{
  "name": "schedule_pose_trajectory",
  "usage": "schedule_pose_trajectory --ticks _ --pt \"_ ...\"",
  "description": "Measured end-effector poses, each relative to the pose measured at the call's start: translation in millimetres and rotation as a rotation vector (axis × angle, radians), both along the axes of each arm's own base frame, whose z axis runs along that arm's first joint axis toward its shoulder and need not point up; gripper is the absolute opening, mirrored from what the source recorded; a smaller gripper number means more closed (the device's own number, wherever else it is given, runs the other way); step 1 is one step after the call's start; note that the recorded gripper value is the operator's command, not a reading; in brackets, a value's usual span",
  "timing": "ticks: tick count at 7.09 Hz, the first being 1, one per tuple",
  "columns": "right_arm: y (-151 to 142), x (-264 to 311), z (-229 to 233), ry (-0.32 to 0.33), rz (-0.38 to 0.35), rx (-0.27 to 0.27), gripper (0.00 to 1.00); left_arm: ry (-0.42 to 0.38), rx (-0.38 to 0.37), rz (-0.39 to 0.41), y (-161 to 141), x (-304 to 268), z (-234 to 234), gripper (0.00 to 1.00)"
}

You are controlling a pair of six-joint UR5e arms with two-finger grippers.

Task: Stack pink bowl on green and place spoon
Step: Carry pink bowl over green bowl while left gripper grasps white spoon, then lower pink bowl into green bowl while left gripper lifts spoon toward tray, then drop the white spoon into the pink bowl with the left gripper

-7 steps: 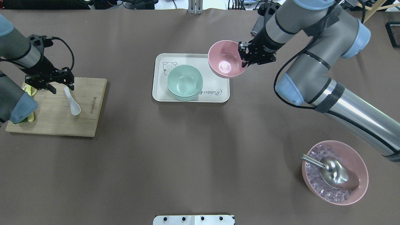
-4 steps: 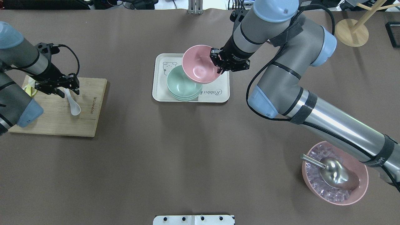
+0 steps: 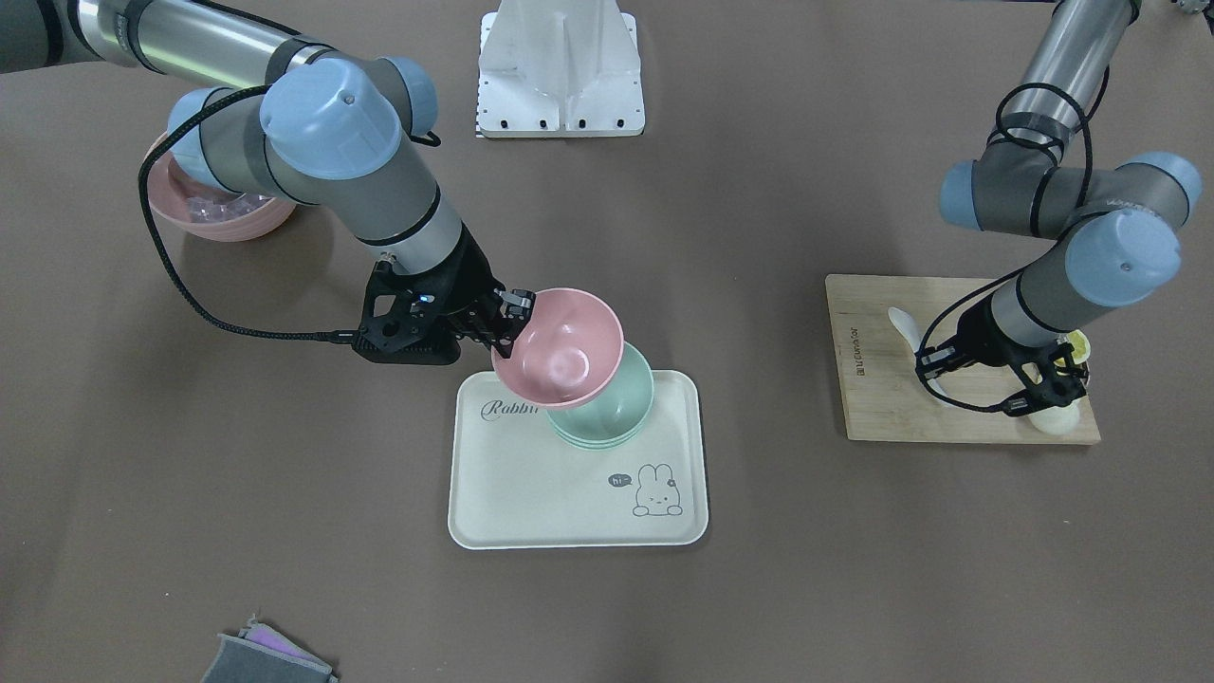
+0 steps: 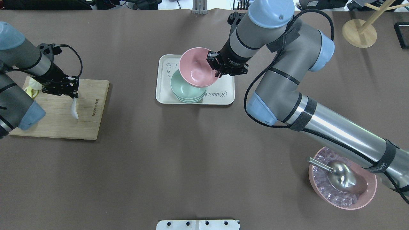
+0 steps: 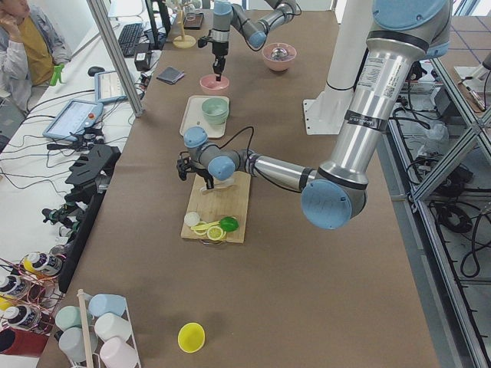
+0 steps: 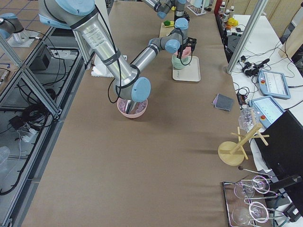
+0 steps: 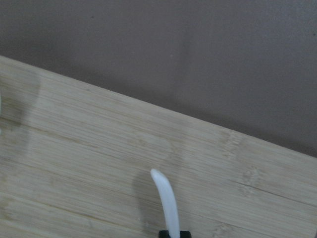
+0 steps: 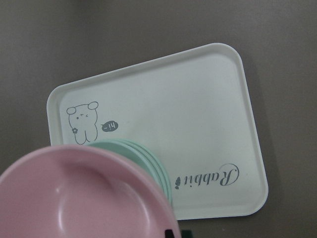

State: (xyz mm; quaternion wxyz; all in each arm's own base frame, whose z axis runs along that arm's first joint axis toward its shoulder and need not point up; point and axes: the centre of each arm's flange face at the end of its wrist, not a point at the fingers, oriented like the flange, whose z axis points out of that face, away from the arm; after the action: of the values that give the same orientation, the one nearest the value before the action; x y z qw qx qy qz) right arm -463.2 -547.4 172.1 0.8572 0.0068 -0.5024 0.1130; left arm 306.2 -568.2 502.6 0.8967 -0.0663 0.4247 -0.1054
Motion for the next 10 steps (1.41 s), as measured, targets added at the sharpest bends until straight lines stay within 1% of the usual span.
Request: schedule_pose_trajectory --ticks 1,2,4,5,6,8,9,10 --pt "3 -5 1 0.005 0.001 0.003 0.00 0.023 0.012 0.004 1 1 -16 0.00" --pt "6 -13 2 0.014 0.008 0.009 0.00 0.062 0.015 0.003 -2 5 -44 0.00" --pt "5 -30 -4 0.021 0.032 0.008 0.00 0.141 -0.002 -0.040 -20 23 -118 0.00" --pt "4 -41 -3 0.014 0.039 0.008 0.51 0.177 -0.008 -0.066 -28 32 -158 0.00" --pt "3 -50 0 0.005 0.050 0.004 0.99 0.213 -0.015 -0.092 -35 39 -199 0.00" --pt "-7 -61 4 -0.003 0.067 -0.002 1.00 0.280 -0.043 -0.129 -42 65 -279 0.00" --pt "-15 -51 7 -0.017 0.064 -0.007 1.00 0.300 -0.052 -0.138 -40 89 -313 0.00" --pt "-27 -23 21 -0.035 0.040 -0.023 1.00 0.303 -0.034 -0.156 -37 115 -336 0.00"
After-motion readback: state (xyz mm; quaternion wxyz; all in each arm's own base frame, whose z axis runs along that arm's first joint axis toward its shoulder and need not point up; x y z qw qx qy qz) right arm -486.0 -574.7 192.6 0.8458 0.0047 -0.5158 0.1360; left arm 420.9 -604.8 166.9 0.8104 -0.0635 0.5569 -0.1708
